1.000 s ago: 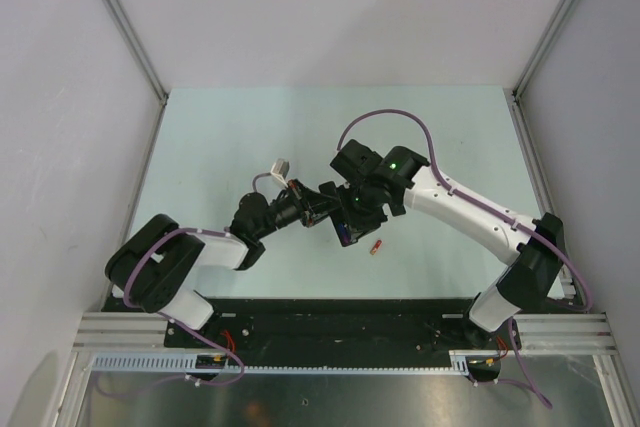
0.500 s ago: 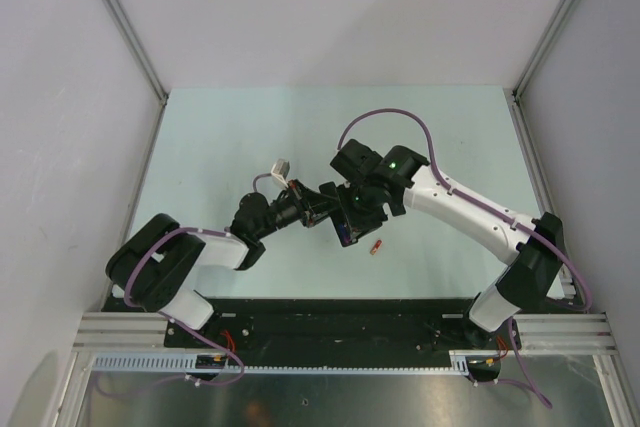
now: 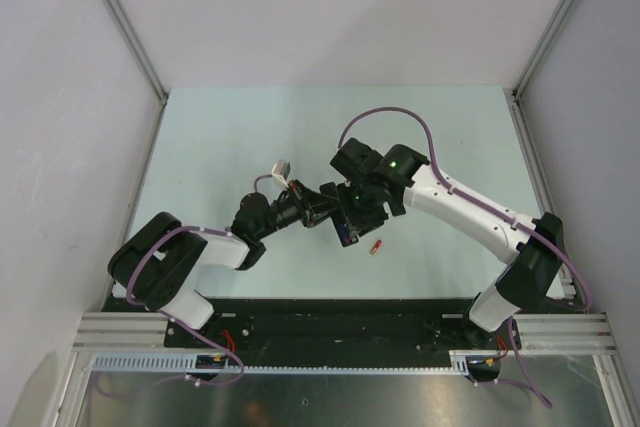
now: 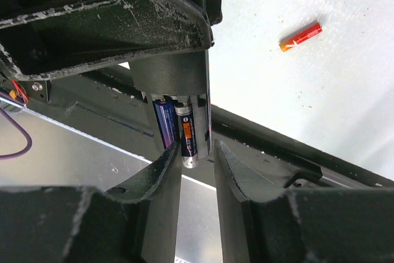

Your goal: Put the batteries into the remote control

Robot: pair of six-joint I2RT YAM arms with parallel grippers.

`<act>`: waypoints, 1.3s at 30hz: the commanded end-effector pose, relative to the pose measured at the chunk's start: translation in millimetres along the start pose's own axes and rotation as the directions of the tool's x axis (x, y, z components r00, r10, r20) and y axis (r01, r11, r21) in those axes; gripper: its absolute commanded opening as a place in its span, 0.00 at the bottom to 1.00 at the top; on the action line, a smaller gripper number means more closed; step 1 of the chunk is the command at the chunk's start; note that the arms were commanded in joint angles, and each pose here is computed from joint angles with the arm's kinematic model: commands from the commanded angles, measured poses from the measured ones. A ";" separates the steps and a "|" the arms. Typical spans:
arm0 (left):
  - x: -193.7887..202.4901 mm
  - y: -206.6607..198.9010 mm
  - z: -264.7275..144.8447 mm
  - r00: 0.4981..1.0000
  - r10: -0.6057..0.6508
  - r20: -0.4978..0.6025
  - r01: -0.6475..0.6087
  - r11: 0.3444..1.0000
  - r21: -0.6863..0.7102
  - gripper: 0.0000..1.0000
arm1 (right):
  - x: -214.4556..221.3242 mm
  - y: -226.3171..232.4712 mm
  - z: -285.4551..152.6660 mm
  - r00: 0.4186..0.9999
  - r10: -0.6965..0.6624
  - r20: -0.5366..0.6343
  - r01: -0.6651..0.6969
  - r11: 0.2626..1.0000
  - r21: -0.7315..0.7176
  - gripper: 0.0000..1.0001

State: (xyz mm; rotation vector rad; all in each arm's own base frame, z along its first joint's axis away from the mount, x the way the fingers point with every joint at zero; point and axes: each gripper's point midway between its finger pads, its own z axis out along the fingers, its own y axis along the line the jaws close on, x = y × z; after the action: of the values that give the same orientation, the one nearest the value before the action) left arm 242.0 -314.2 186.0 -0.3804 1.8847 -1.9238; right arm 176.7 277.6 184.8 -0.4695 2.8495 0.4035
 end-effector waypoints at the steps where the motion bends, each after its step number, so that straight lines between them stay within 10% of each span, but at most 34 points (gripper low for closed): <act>1: 8.6 -32.4 4.5 0.999 0.019 -0.049 -0.013 0.994 0.111 0.00 | -19.6 -1.9 -5.7 0.998 -0.006 0.066 0.005 1.000 0.019 0.32; 22: 7.6 -29.2 8.5 0.998 0.009 -0.055 -0.003 0.994 0.108 0.00 | -36.4 11.3 -24.7 0.991 0.002 0.134 0.002 1.000 -0.028 0.41; 39: 19.7 -31.1 -2.1 0.988 -0.016 -0.153 0.034 0.993 0.113 0.00 | -37.4 4.4 -75.8 0.855 0.001 0.519 0.165 0.948 -0.274 0.41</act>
State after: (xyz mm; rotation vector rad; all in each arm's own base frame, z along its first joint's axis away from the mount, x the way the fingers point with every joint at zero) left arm 228.4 -321.2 192.5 -0.3330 1.9120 -2.0369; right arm 197.6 248.8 249.1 -0.3280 2.4401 0.6686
